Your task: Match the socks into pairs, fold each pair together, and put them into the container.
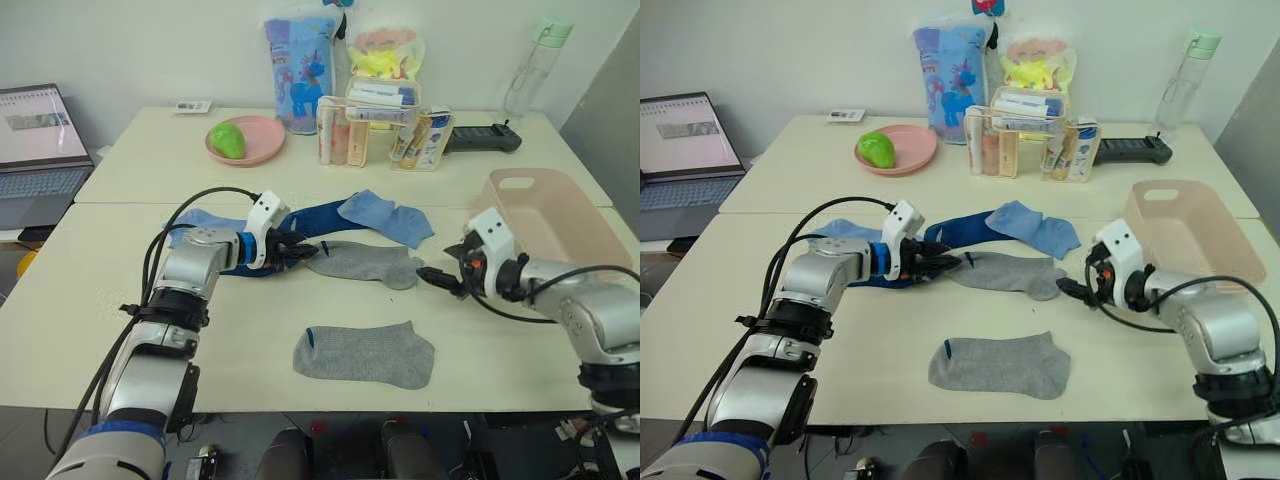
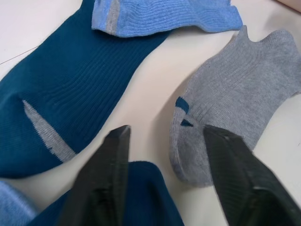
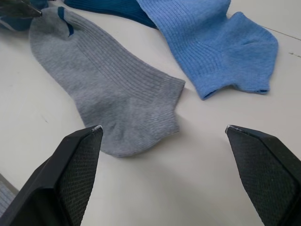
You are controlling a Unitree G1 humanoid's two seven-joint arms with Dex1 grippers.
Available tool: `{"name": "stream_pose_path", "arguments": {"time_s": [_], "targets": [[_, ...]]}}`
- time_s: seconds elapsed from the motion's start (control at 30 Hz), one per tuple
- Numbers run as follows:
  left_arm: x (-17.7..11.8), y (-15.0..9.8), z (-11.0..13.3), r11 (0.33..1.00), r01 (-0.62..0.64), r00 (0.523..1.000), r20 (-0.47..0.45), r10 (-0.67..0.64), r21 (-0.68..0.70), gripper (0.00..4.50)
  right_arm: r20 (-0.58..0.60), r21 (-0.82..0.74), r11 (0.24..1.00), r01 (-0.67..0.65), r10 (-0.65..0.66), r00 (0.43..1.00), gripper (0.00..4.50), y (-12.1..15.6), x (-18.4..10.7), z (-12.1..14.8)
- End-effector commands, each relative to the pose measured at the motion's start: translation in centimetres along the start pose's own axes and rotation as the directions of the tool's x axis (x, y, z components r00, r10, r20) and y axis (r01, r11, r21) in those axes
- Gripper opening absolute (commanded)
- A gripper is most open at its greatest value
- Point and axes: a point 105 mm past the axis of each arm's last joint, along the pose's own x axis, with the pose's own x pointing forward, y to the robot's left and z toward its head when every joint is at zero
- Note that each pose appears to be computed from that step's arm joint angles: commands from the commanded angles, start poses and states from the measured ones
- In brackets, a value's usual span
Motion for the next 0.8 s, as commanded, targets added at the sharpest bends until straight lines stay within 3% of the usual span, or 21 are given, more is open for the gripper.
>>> {"name": "stream_pose_path", "arguments": {"time_s": [0.03,0.13,0.47,0.57,0.8], "targets": [[-0.9,0.7,1.0,0.999,-0.054,0.997,0.058,0.054,-0.007,3.78,0.122,0.005,0.999,0.044,-0.044,0.992,4.5,0.3,-0.6,1.8],[-0.2,0.2,0.8,0.998,-0.045,0.997,0.06,0.047,-0.036,4.48,0.139,0.072,0.992,0.106,-0.115,0.984,4.5,0.0,0.2,1.0],[3.3,-0.8,-0.1,0.994,-0.063,0.997,0.028,0.066,-0.086,4.48,0.091,0.215,0.946,0.244,-0.268,0.959,4.5,-1.9,3.3,-1.1],[3.7,-1.3,-0.3,0.996,-0.039,0.999,0.01,0.04,-0.08,4.31,0.088,0.216,0.953,0.214,-0.238,0.967,3.89,-1.2,3.6,-1.2],[3.6,-1.8,-0.5,0.997,-0.004,1.0,0.014,0.005,-0.082,2.36,0.119,0.199,0.97,0.137,-0.163,0.979,1.41,0.7,4.1,-0.4]]}}
